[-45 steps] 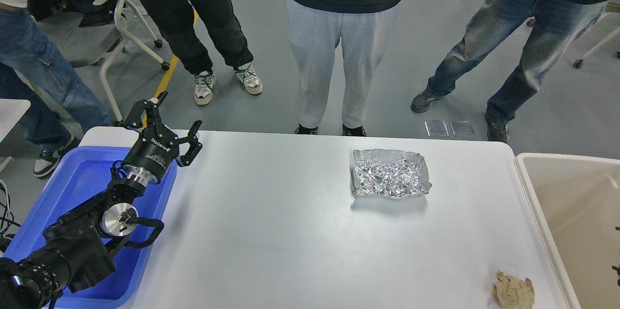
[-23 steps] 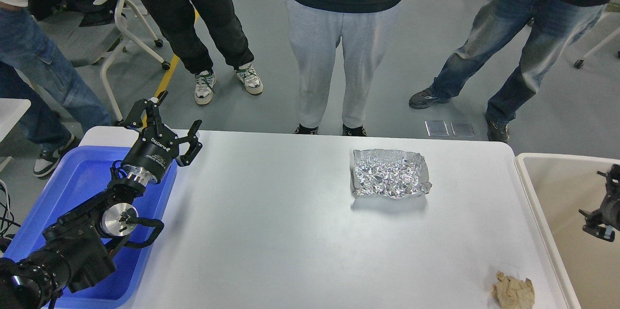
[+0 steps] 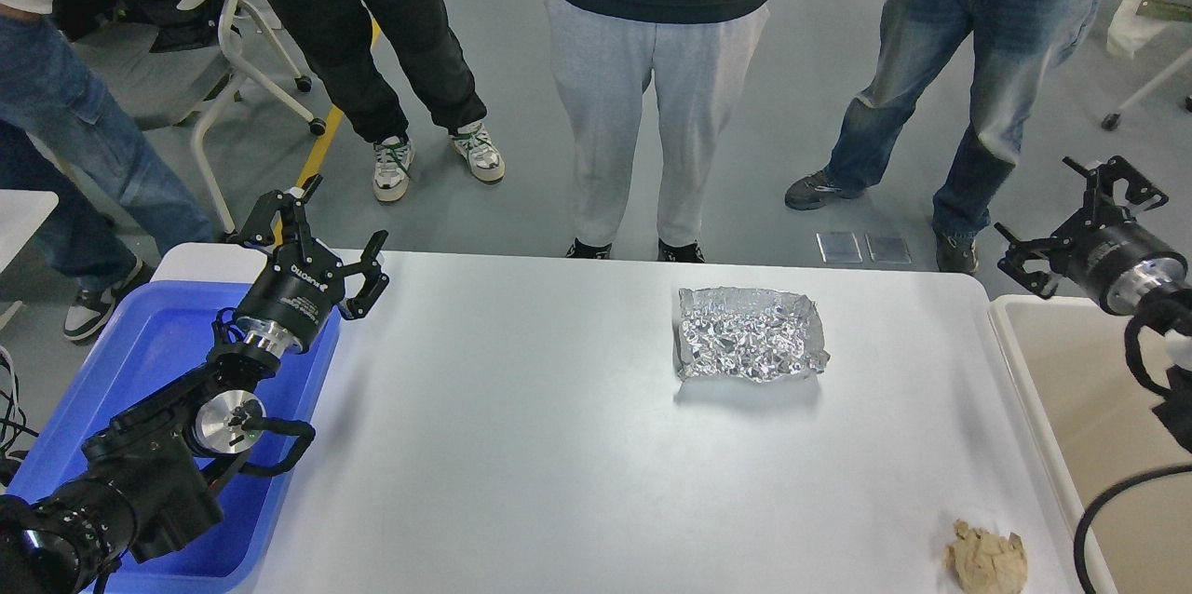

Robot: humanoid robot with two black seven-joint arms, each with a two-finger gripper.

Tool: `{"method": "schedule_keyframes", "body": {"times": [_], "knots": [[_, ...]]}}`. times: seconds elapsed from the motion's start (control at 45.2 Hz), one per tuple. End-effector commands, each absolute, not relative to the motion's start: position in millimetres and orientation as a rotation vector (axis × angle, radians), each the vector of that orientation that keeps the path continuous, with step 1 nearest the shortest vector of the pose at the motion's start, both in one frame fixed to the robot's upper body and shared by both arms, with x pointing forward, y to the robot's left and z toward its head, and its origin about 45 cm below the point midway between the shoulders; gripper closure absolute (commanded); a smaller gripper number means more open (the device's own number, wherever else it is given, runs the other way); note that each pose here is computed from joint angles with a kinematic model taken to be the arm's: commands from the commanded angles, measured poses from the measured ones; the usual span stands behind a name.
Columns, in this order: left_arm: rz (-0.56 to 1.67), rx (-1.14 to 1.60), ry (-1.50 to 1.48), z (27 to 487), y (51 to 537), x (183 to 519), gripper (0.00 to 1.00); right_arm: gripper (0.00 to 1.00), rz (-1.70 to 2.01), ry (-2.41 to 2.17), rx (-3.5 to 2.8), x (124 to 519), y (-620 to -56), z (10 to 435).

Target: Tidy desktop

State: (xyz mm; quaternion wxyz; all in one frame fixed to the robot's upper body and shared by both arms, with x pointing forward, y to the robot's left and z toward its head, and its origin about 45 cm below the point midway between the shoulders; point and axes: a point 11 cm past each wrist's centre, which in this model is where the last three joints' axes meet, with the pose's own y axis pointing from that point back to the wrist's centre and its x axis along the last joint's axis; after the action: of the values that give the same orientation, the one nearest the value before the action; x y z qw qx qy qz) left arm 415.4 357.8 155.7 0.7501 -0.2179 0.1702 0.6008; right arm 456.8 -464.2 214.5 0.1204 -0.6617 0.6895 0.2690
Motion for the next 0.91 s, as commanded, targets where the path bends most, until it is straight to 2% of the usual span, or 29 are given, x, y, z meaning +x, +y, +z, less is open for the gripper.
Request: {"method": "schedule_keyframes", "body": {"times": [0.0, 0.199, 0.421, 0.886], "knots": [[1.313, -0.476, 0.372, 155.7, 357.7, 415.4, 0.0, 0.0, 0.78, 1.683, -1.981, 497.0, -388.6, 258.9], [1.313, -0.476, 0.372, 155.7, 357.7, 415.4, 0.0, 0.0, 0.827, 1.425, -2.046, 507.9, -315.2, 273.5], [1.313, -0.476, 0.372, 155.7, 357.7, 415.4, 0.0, 0.0, 0.935, 1.287, -2.074, 503.1, -252.9, 251.5], [1.313, -0.476, 0.372, 155.7, 357.7, 415.4, 0.0, 0.0, 1.146, 1.383, -2.006, 457.7, -253.7, 156.6]]}}
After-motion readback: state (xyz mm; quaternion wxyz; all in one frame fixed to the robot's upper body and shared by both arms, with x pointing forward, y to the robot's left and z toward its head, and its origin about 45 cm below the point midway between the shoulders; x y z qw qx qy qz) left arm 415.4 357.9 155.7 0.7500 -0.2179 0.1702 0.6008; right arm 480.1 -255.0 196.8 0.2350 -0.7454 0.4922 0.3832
